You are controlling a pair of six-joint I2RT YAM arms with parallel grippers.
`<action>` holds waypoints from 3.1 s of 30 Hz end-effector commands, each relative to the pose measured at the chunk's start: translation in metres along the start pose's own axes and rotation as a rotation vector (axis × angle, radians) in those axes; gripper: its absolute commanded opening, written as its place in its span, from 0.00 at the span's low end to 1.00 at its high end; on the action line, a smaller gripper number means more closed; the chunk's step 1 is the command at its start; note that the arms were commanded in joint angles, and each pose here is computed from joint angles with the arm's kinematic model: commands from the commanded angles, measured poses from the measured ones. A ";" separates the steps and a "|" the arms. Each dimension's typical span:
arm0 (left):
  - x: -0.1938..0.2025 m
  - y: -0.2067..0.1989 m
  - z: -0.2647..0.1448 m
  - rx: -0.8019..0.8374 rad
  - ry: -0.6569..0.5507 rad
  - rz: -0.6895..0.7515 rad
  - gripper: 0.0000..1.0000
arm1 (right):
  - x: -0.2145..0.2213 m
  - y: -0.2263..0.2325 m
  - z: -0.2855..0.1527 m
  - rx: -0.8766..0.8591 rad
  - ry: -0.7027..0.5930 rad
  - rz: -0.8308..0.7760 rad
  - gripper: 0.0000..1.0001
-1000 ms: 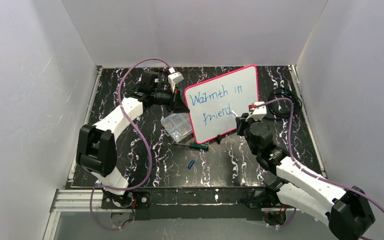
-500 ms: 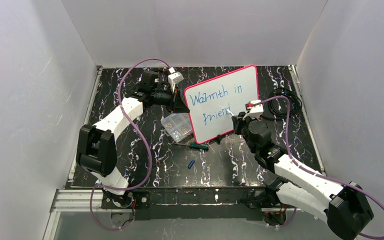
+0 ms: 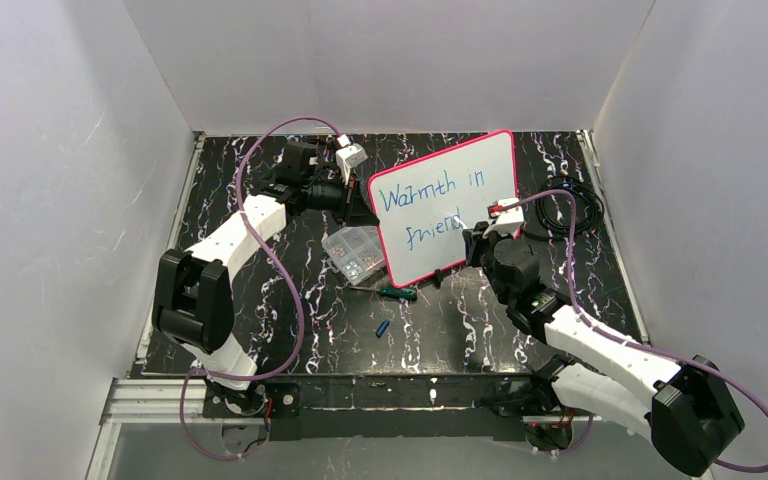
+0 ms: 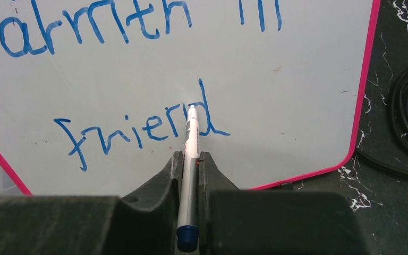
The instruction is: Write a sentence on the whiteboard
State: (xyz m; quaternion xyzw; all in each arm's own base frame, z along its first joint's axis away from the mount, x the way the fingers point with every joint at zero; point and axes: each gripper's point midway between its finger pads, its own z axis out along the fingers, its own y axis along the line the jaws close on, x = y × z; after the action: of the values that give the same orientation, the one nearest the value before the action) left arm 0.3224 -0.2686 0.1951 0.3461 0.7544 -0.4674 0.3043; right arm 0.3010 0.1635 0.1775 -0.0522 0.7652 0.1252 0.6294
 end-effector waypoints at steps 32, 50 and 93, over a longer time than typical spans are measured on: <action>-0.027 -0.031 -0.012 0.062 -0.051 0.093 0.00 | 0.017 -0.007 -0.008 0.021 0.030 0.052 0.01; -0.027 -0.032 -0.012 0.062 -0.052 0.095 0.00 | 0.017 -0.009 -0.009 0.029 0.032 0.057 0.01; -0.028 -0.033 -0.014 0.061 -0.052 0.100 0.00 | -0.030 -0.037 0.002 -0.060 -0.055 0.108 0.01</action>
State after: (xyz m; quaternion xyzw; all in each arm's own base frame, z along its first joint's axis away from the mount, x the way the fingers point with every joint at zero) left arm 0.3219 -0.2687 0.1952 0.3465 0.7538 -0.4684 0.3037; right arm 0.3060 0.1179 0.1657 -0.0286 0.7824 0.1573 0.6019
